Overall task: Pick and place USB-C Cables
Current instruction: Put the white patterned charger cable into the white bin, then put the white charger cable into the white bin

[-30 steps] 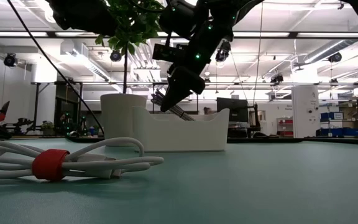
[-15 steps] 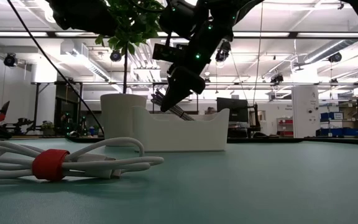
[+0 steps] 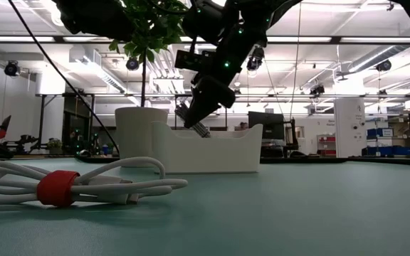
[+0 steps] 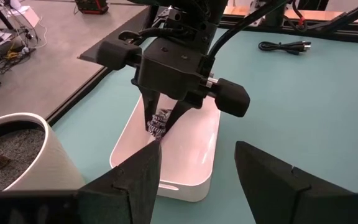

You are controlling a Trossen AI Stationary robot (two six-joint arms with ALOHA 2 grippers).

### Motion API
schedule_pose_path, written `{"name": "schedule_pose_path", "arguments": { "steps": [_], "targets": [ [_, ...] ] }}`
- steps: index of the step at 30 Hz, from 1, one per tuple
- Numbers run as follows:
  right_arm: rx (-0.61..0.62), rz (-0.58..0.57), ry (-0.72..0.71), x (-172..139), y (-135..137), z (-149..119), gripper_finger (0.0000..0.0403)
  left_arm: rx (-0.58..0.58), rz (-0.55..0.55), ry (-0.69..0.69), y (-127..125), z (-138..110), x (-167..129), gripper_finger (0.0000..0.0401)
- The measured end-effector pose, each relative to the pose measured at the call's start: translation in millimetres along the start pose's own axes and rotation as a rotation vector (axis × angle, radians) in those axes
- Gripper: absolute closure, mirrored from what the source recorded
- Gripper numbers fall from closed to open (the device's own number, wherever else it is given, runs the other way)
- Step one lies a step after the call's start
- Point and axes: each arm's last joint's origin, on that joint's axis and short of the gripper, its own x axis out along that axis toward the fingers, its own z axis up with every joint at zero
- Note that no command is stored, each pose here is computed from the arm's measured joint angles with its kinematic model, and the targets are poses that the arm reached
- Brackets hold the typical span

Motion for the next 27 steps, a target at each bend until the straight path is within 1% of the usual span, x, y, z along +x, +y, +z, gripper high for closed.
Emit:
{"name": "schedule_pose_path", "arguments": {
  "steps": [7, 13, 18, 21, 24, 27],
  "targets": [
    [0.035, 0.000, -0.001, -0.1, -0.1, 0.1, 0.0263, 0.000, 0.000, 0.000, 0.0, 0.0, 0.0, 0.0212],
    [0.056, 0.000, 0.000, -0.1, 0.0, 0.0, 0.0247, 0.000, 0.000, 0.000, 0.0, 0.0, 0.0, 0.0212],
    [0.059, 0.003, 0.004, -2.3, 0.6, 0.7, 0.0249, -0.001, 0.000, 0.000, 0.0, 0.0, 0.0, 0.0212],
    [0.087, 0.011, 0.005, -10.7, 4.2, 3.1, 0.0258, -0.002, 0.000, 0.000, 0.0, 0.0, 0.0, 0.0212],
    [0.097, 0.028, 0.011, -26.4, 11.3, 6.8, 0.0268, -0.027, -0.010, 0.009, -1.2, -0.9, 1.0, 0.0211],
    [0.088, 0.046, -0.007, -46.9, 22.6, 12.7, 0.0279, -0.090, -0.051, 0.045, -4.5, -3.5, 3.5, 0.0212]
  ]
}}
